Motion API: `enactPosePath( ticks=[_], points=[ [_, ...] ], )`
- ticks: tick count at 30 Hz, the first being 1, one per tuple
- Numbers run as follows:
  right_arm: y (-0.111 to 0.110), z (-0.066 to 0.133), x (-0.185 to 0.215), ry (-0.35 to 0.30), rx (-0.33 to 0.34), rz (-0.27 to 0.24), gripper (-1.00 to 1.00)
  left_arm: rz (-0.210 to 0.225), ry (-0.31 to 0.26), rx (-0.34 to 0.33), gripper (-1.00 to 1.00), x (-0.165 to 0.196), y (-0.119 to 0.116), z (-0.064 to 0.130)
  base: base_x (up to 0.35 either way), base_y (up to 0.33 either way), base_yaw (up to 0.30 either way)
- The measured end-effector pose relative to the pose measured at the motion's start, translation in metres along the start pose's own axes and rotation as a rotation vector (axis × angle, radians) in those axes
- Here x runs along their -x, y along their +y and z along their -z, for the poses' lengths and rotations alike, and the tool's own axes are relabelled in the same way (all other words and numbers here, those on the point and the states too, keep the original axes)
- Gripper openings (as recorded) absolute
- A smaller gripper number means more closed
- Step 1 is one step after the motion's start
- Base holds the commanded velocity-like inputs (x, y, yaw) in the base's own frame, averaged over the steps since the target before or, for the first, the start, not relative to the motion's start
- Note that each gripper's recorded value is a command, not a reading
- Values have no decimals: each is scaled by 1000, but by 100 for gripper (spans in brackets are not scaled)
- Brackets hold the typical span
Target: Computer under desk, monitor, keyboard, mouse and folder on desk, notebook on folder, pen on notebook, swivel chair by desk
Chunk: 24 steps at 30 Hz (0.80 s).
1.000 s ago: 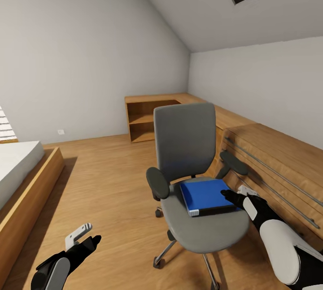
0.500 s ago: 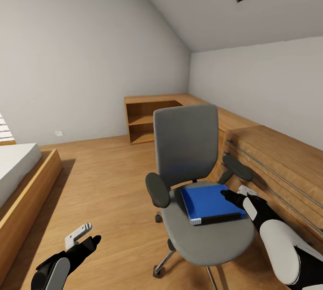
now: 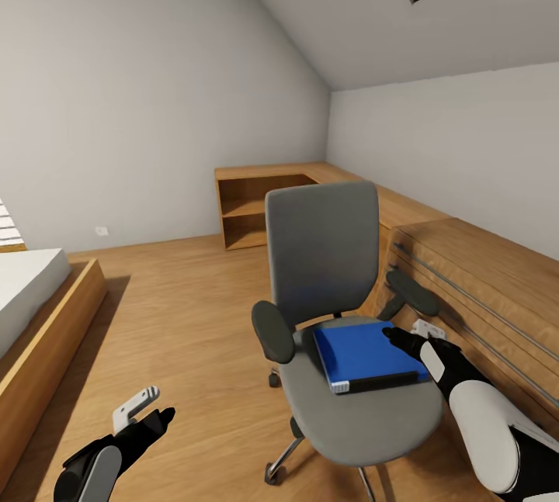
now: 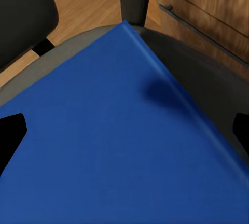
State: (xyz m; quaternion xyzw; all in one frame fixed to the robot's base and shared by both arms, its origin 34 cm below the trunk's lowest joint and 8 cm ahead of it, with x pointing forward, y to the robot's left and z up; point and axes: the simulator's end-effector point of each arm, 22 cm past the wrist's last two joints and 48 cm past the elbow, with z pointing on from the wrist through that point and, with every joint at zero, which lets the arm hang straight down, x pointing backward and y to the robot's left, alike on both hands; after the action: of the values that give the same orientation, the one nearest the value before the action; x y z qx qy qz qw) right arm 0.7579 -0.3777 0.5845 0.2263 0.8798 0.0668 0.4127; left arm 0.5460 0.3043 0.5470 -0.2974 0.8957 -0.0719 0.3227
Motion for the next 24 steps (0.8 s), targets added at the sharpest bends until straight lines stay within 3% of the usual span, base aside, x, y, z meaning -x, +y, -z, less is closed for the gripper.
enactPosePath(
  ticks=[24],
  points=[
    [-2,0,5,-32,-12,40,100,-3,-1,0,100,0,0,0,5,-4,0]
  ],
)
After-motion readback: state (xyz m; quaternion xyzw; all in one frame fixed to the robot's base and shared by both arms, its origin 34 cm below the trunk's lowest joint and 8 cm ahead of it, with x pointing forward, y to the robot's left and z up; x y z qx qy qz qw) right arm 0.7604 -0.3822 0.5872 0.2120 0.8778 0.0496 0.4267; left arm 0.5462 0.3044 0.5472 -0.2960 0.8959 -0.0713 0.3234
